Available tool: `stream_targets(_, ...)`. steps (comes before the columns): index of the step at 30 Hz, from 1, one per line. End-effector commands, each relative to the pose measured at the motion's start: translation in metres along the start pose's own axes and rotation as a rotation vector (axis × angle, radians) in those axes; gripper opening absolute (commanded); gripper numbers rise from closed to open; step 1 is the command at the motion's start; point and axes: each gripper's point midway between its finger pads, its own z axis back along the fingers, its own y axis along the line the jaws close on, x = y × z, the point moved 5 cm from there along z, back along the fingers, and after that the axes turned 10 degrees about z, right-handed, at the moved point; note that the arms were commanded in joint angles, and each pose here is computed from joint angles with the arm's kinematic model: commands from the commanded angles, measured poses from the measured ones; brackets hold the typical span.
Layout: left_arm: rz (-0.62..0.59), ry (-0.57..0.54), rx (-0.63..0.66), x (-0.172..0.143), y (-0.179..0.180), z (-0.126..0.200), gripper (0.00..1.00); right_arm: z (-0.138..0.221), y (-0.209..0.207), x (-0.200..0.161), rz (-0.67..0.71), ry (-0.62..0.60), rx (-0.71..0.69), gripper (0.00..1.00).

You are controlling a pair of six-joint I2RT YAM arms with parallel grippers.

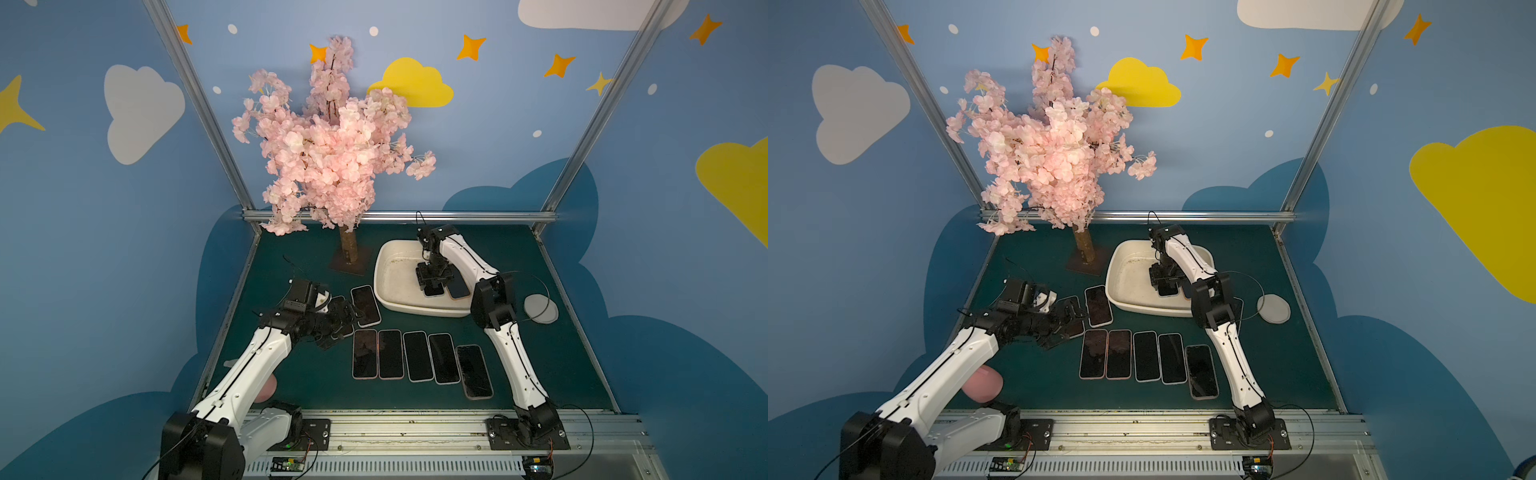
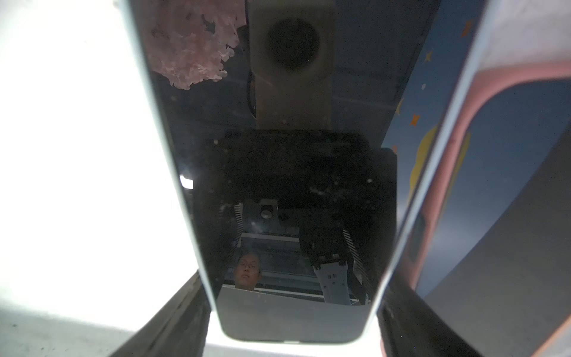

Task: Take the phone out of the storage box
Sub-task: Pick up the phone from the storage box.

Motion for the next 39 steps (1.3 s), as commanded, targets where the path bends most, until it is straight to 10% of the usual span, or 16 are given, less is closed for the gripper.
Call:
stream_targets(1,-0.015,0.003,-0.012,0.001,-0.009,0.003,1.0,-0.059,-0.011,-0.014,-0.03,0.149,0.022,0.73)
stream_targets(20,-0.053,0.097,-0.319,0.036,-0.083,-0.032,1.0,0.096,0.019,-0.009,0.074,-0.201,0.258,0.69)
stream_targets(39,-0.162,0.214,-0.397,0.067,-0.18,-0.115,0.85,0.169,0.072,-0.097,0.191,-0.222,0.414,0.68)
